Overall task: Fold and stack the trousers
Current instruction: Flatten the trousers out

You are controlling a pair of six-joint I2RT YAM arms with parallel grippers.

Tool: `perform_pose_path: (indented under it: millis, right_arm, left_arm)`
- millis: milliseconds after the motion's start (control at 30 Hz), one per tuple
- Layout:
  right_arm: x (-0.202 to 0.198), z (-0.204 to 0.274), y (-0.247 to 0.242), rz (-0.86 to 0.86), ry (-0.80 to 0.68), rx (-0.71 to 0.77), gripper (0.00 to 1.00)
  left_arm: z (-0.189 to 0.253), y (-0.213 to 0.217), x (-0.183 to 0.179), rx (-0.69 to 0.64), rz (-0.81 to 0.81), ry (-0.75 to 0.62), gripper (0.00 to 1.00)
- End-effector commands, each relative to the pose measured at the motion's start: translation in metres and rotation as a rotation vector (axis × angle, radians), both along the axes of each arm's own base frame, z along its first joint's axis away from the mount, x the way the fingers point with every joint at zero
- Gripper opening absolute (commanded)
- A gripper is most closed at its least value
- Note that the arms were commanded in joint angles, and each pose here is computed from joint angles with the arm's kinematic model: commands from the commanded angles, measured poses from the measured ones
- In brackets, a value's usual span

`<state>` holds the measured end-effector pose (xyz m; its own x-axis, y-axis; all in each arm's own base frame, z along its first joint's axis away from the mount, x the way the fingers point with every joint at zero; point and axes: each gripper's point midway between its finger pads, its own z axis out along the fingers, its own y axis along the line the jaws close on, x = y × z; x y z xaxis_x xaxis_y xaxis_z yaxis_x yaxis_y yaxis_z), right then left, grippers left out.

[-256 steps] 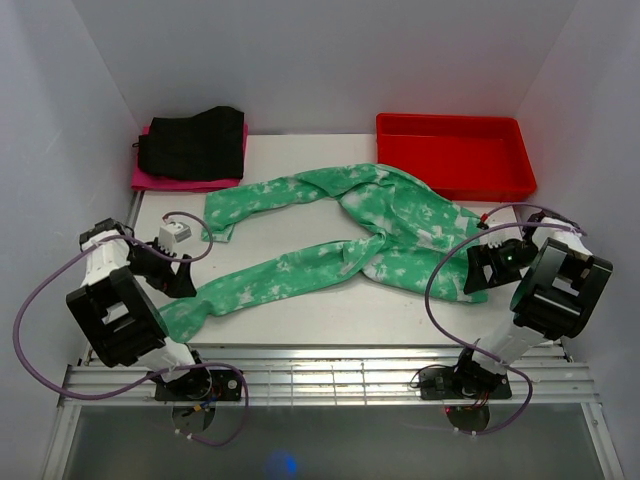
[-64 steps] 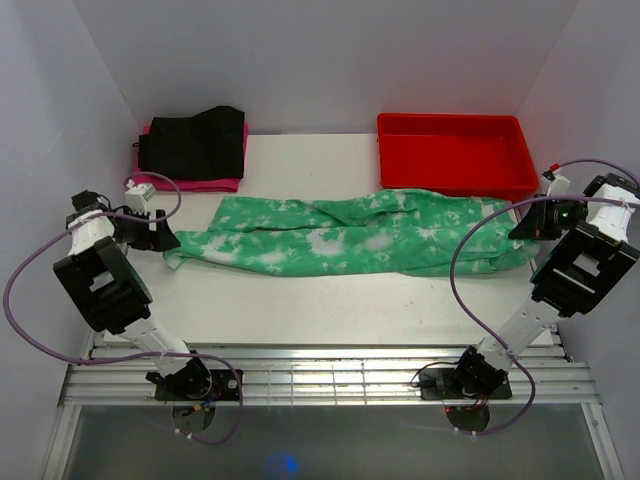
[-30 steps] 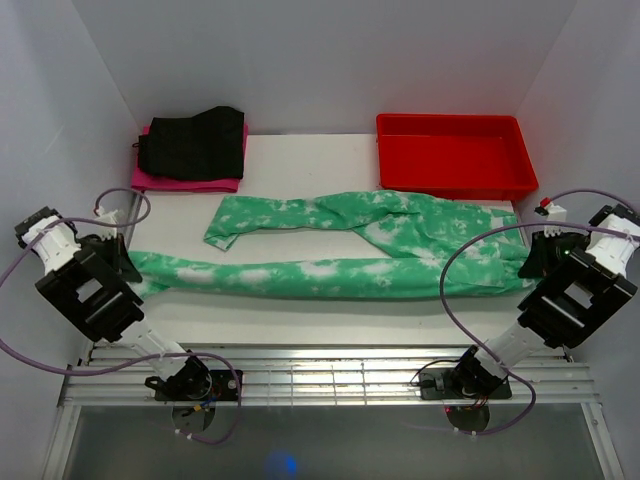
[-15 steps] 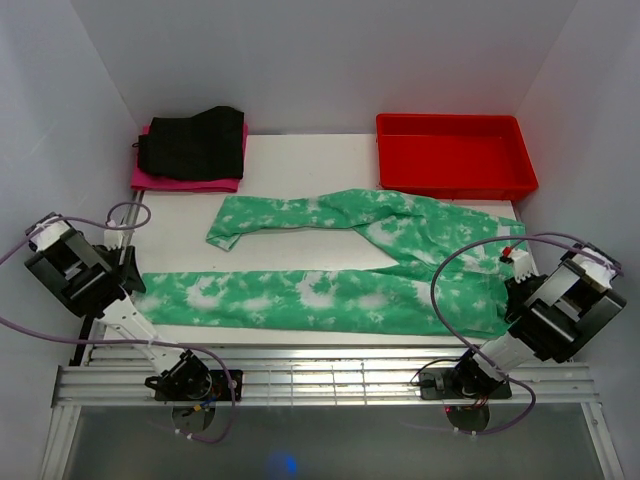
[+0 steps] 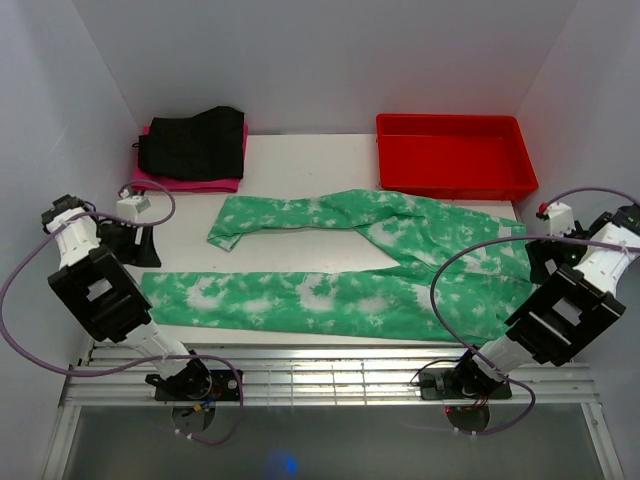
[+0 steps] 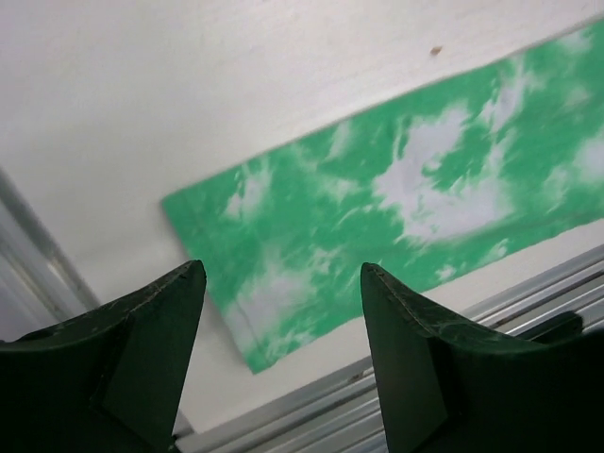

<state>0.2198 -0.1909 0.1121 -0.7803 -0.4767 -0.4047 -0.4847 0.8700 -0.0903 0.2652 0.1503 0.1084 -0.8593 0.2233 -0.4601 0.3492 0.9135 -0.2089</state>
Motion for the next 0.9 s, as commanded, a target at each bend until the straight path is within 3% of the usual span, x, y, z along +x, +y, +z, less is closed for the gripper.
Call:
perform_pose_path:
  millis: [0, 67, 133, 267, 467, 700, 800, 867]
  right_arm:
    - [0.038, 0.023, 0.035, -0.040, -0.071, 0.185, 0.95]
    - [0.058, 0.023, 0.049, -0.057, -0.078, 0.232, 0.90]
    - [0.069, 0.012, 0.055, -0.074, -0.060, 0.262, 0.89]
    - [0.089, -0.009, 0.059, -0.104, -0.038, 0.268, 0.91]
    - [0.095, -0.039, 0.061, -0.181, 0.025, 0.291, 0.90]
    - [0.098, -0.071, 0.054, -0.270, 0.070, 0.258, 0.88]
    - [0.099, -0.078, 0.054, -0.283, 0.084, 0.254, 0.82]
    - [0.100, -0.083, 0.051, -0.293, 0.094, 0.246, 0.69]
  left_arm:
    - [0.028, -0.036, 0.056, -0.105, -0.023, -0.173, 0.77]
    - [0.037, -0.063, 0.097, -0.149, -0.060, -0.251, 0.77]
    - [0.034, -0.085, 0.121, -0.222, 0.010, -0.235, 0.77]
    - [0.009, -0.128, 0.167, -0.227, 0.025, -0.228, 0.78]
    - [-0.039, -0.156, 0.176, -0.222, 0.004, -0.162, 0.80]
    - [-0.081, -0.175, 0.160, -0.212, -0.020, -0.101, 0.80]
    - [-0.092, -0.173, 0.157, -0.170, 0.001, -0.097, 0.74]
    - [-0.099, -0.169, 0.156, -0.151, 0.020, -0.089, 0.57]
